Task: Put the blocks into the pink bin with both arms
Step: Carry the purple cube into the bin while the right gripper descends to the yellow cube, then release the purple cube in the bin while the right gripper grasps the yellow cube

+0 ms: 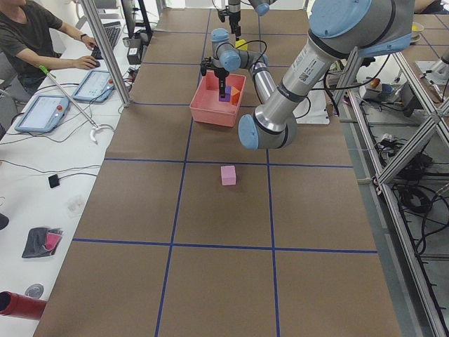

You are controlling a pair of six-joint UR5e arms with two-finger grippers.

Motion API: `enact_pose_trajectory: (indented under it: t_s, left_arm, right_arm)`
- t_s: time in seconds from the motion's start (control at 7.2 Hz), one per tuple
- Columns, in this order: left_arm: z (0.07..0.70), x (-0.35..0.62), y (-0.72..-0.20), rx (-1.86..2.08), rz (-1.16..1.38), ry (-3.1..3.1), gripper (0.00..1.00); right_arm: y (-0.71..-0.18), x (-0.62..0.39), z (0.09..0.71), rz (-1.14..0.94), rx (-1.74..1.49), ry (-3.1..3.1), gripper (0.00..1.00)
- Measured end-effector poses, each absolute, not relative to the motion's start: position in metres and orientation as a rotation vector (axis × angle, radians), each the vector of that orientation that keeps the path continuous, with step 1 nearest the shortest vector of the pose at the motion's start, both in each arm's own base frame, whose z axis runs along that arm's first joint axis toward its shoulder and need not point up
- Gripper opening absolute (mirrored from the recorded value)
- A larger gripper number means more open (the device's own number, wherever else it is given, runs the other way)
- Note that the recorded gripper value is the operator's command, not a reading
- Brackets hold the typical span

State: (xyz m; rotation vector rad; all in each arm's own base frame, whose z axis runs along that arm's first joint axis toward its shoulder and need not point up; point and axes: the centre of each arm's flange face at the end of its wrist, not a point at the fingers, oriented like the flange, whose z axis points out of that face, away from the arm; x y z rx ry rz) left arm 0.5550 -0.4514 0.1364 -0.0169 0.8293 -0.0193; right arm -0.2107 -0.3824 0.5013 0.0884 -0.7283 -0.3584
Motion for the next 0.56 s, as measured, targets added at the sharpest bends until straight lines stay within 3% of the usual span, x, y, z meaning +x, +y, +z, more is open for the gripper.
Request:
enact_pose_trajectory:
  t_s: [0.56]
  left_arm:
    - [0.148, 0.566, -0.452, -0.031, -0.020, 0.804, 0.11]
  right_arm:
    - [-0.361, -0.217, 0.536, -0.391, 0.036, -0.703, 1.00]
